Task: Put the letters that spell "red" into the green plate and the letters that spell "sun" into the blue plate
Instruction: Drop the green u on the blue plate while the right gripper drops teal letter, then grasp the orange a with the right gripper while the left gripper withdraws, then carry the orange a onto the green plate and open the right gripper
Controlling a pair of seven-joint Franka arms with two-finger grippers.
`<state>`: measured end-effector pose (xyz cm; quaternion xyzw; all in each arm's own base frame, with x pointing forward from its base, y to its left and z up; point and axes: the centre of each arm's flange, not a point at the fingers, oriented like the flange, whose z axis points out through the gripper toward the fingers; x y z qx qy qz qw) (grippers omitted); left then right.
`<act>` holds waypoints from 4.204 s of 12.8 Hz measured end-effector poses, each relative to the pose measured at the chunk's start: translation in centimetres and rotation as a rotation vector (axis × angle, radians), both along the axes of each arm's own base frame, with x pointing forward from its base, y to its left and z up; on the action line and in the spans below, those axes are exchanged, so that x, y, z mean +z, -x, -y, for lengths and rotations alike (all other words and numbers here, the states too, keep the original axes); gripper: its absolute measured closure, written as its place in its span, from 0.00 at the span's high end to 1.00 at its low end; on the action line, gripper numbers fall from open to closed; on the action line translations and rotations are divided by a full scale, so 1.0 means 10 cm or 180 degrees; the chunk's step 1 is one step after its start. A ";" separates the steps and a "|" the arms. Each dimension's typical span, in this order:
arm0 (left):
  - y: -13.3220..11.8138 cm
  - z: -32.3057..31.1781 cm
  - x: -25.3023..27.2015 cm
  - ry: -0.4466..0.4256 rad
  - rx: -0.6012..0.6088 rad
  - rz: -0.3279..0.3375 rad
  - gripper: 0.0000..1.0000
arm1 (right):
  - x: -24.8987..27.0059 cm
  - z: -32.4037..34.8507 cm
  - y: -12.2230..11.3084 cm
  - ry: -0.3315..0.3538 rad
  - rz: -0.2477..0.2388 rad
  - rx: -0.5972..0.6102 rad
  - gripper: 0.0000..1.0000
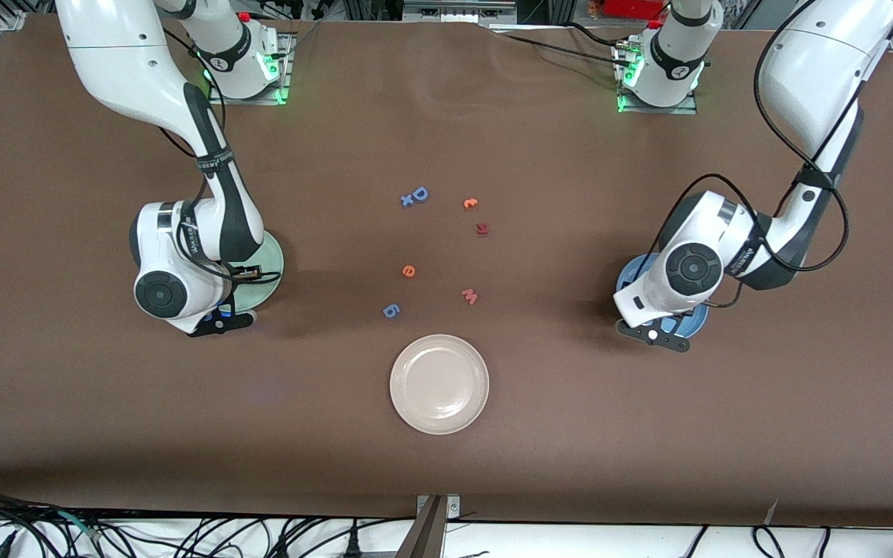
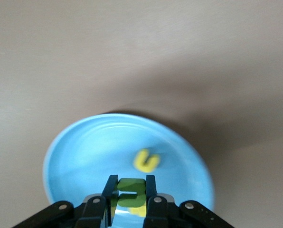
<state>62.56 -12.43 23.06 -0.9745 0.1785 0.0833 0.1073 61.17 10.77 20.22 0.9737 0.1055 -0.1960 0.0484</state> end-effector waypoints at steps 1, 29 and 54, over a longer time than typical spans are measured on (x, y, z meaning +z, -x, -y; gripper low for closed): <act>-0.02 -0.15 -0.07 -0.0086 -0.0060 0.0004 0.28 | 0.02 -0.02 -0.01 -0.0012 0.0015 -0.0002 0.88; -0.06 -0.51 3.17 0.0598 0.1051 0.0081 1.00 | -0.28 -3.11 0.88 -0.0317 0.1101 -0.1526 0.68; 0.73 -0.74 3.31 0.0680 0.0744 0.0326 1.00 | -0.20 -2.88 0.73 -0.0158 0.1116 -0.1371 0.30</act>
